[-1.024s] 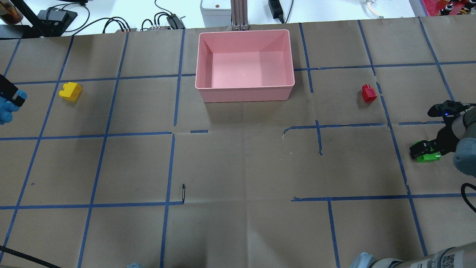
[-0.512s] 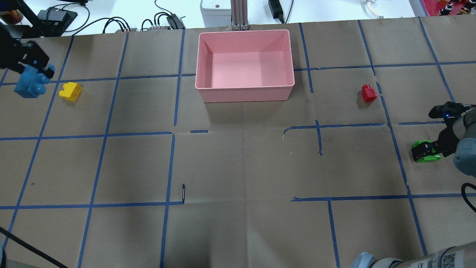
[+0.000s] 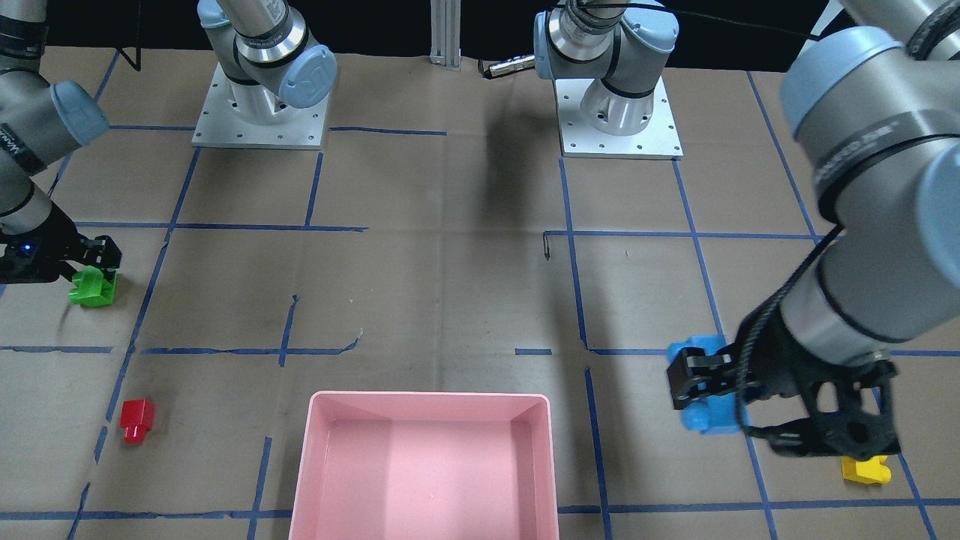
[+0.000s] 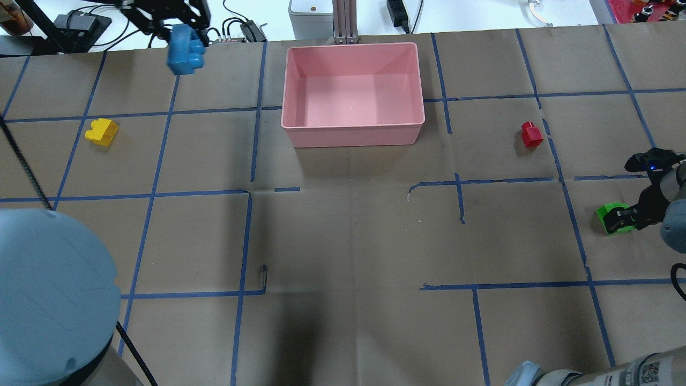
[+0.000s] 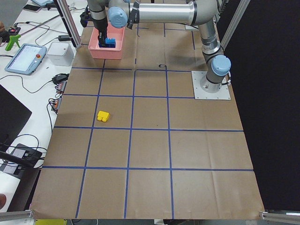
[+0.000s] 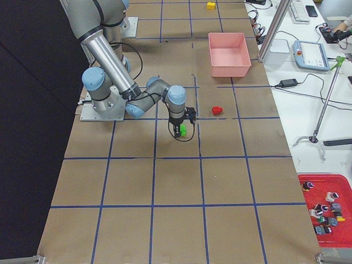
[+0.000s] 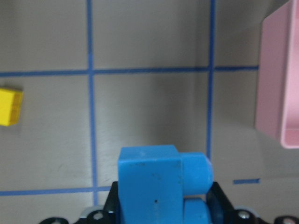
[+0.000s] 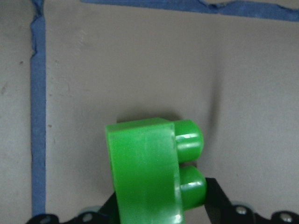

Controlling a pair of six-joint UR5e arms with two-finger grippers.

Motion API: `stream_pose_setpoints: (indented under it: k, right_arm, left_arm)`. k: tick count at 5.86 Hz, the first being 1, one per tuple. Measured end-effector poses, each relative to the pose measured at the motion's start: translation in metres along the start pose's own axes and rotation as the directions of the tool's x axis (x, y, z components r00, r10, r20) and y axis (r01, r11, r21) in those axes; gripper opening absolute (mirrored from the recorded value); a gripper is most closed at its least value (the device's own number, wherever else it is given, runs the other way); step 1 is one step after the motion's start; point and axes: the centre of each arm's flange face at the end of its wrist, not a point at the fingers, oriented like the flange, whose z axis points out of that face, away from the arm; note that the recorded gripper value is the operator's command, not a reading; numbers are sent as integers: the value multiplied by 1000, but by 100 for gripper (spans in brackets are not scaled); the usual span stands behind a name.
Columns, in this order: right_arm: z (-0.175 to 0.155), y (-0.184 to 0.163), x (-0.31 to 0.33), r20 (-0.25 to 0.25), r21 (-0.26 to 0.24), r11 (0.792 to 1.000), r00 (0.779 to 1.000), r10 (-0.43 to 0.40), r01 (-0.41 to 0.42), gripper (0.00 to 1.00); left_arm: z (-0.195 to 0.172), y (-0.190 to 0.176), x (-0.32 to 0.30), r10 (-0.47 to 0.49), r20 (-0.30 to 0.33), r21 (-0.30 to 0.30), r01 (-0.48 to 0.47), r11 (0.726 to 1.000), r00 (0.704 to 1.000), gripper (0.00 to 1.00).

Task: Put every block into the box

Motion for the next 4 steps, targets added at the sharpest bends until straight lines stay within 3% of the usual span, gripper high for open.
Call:
stream_pose_setpoints:
  k: [1, 4]
  right_arm:
    - [-7, -3, 2, -11, 10, 1000, 1000, -13, 13, 9]
    - [-76, -28, 21, -95, 96, 995, 995, -28, 37, 4]
  left_arm:
    - [19, -1, 50, -33, -14, -8, 33, 999, 999, 15]
    - [99, -10, 128, -63, -2, -4, 63, 998, 998, 13]
